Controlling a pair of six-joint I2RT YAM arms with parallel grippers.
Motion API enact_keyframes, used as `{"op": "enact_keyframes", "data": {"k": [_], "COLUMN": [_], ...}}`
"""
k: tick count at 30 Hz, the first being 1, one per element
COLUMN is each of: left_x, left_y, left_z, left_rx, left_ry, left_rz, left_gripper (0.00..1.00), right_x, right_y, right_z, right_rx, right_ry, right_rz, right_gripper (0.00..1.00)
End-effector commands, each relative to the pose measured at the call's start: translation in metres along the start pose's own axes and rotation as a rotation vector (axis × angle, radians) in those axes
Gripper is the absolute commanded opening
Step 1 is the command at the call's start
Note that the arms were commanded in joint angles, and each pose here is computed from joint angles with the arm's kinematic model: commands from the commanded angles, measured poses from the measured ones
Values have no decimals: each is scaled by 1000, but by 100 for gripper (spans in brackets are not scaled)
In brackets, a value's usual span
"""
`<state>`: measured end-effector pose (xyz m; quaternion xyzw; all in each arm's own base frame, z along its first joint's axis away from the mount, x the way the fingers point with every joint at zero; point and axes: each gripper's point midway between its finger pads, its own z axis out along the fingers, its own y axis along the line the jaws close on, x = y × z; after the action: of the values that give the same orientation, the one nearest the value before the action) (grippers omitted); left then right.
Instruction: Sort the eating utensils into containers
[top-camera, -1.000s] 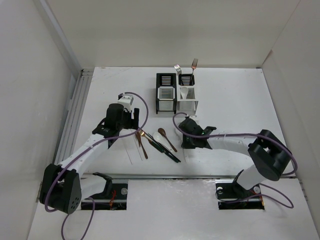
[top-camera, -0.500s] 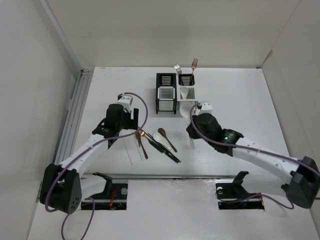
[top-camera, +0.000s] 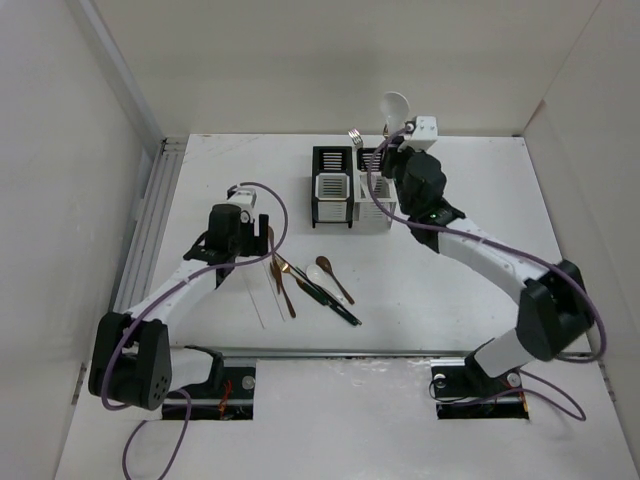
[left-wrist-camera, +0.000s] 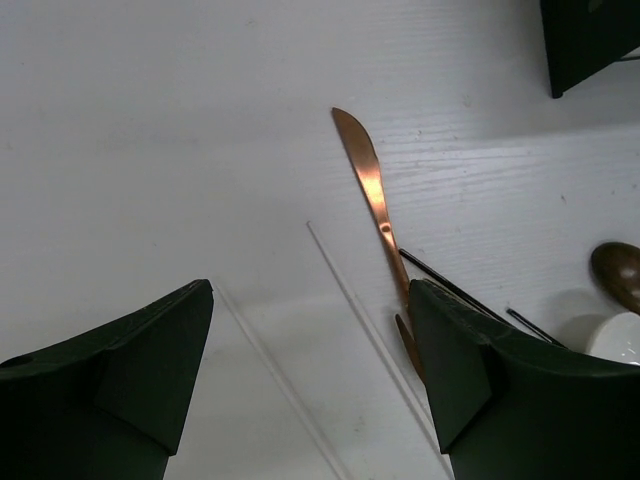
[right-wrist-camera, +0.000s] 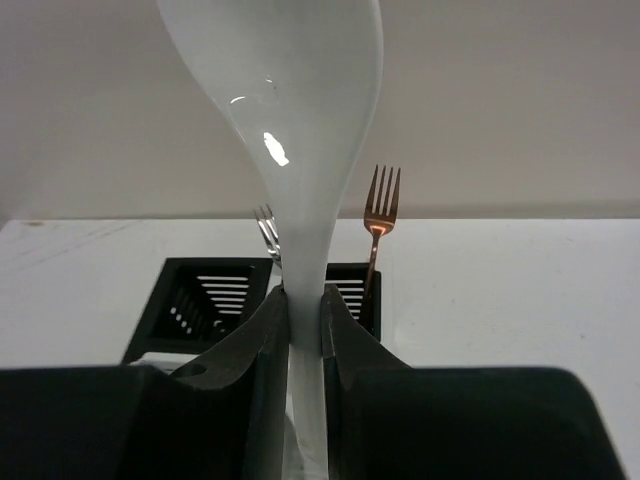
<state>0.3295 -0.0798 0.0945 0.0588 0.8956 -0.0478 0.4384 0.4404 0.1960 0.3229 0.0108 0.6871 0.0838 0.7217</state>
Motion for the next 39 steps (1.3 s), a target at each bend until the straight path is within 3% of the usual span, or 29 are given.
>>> {"op": "enact_keyframes", "data": {"k": [1, 8, 14, 20, 28, 31, 32, 35, 39], "left_x": [-27, -29, -32, -43, -29, -26, -25, -27, -16], "left_y": [10, 26, 27, 26, 23, 22, 22, 21, 27], "left_z": [4, 13, 21, 20, 21, 21, 19, 17, 13], "left_rx": [-22, -54, -52, -50, -45, -37, -36, -36, -81], "left_ry": [-56, -37, -34, -52, -5, 5, 3, -6, 37], "left_rz": [-33, -61, -66, -88, -125, -125, -134, -135, -174], "left_gripper": [77, 77, 77, 77, 77, 77, 77, 77, 74], "right_x": [-51, -20, 46, 100, 117, 119, 114, 113, 96], "right_y": [14, 6, -8, -20, -18, -16, -16, -14, -18], "right_z": [29, 50, 64, 50, 43, 42, 41, 37, 33], "right_rx": [-84, -100, -69, -27, -4, -13, -15, -22, 9], "right_ry": [-249, -308, -188, -71, -25, -7, -15, -3, -18], "right_rz": [53, 101, 100, 177, 194, 198, 202, 240, 300], "right_gripper": [0, 0, 0, 0, 0, 21, 37, 57, 71]}}
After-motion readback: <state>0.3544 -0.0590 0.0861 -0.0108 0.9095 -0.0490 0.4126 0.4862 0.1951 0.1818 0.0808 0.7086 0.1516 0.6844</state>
